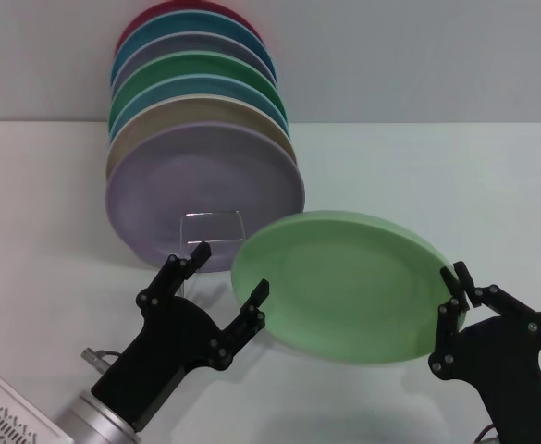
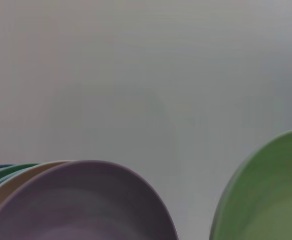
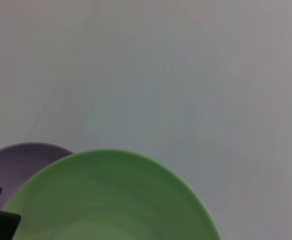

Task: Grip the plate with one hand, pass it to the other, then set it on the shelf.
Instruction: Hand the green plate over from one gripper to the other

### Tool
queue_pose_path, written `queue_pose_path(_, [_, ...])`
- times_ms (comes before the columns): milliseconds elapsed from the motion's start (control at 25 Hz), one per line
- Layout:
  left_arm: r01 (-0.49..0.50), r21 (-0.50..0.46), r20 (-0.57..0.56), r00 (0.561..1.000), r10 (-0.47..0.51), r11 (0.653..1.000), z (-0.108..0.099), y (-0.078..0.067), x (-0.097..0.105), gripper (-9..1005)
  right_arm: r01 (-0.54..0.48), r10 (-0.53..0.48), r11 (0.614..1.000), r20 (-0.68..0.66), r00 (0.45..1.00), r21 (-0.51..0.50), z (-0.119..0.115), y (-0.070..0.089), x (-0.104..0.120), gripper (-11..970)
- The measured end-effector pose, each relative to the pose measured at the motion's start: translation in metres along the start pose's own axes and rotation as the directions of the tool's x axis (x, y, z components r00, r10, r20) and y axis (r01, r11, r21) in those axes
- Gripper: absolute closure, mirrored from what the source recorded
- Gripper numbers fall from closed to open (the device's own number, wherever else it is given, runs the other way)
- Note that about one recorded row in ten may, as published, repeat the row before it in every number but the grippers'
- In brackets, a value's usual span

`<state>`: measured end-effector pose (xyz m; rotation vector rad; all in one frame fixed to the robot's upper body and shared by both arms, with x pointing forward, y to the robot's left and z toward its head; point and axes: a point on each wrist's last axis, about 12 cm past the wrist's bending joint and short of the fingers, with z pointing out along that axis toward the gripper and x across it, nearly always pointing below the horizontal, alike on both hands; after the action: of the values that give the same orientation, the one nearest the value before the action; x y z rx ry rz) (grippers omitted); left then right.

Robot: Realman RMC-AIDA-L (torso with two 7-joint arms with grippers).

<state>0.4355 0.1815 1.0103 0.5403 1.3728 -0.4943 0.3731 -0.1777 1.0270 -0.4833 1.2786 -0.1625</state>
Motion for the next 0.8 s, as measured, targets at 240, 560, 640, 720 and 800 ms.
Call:
queue_pose_path(240, [-0.001,0.0,-0.009,1.0,0.001,1.0,0.002,0.001,0.0007,250,0.0,0.0,1.0,0.002,1.0,-0.014,-0.0014,0.0017,-0.0002,939])
queue_pose_path(560, [-0.005,-0.002,-0.024,1.0,0.004,1.0,0.0024,0.0033,0.0026,303,0.004,-0.004,1.0,-0.003,1.0,-0.022,-0.0018,0.0017,0.0011,939])
queue_pose_path(640, [-0.005,-0.002,-0.026,1.0,0.005,1.0,0.0024,0.0034,0.0028,379,0.005,-0.005,1.0,-0.004,1.0,-0.023,-0.0018,0.0017,0.0012,939])
queue_pose_path(720, [-0.007,-0.003,-0.029,1.0,0.007,1.0,0.0022,0.0034,0.0032,454,0.005,-0.005,1.0,-0.004,1.0,-0.023,-0.0018,0.0018,0.0013,939])
queue_pose_path(800, [-0.008,-0.003,-0.033,0.999,0.008,1.0,0.002,0.0034,0.0037,513,0.006,-0.006,1.0,-0.005,1.0,-0.023,-0.002,0.0017,0.0015,939])
